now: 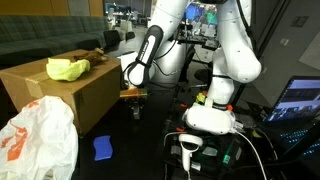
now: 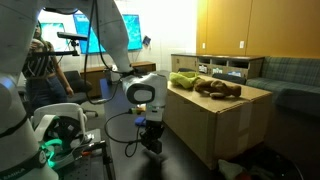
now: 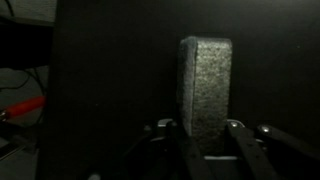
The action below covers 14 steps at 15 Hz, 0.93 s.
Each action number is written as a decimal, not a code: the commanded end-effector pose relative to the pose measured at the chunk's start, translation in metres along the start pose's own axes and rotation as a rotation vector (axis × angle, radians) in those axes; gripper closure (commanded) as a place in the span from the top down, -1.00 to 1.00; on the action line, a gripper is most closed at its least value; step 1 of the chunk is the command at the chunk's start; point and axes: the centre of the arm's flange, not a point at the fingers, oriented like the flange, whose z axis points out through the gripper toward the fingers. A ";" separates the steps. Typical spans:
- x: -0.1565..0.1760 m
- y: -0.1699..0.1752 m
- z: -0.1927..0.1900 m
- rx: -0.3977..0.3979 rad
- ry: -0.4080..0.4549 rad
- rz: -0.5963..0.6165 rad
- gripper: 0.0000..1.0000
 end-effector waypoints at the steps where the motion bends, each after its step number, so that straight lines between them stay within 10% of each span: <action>1: -0.029 0.015 -0.068 -0.096 0.050 -0.103 -0.67; 14: -0.070 -0.019 -0.333 -0.006 0.189 -0.261 -0.69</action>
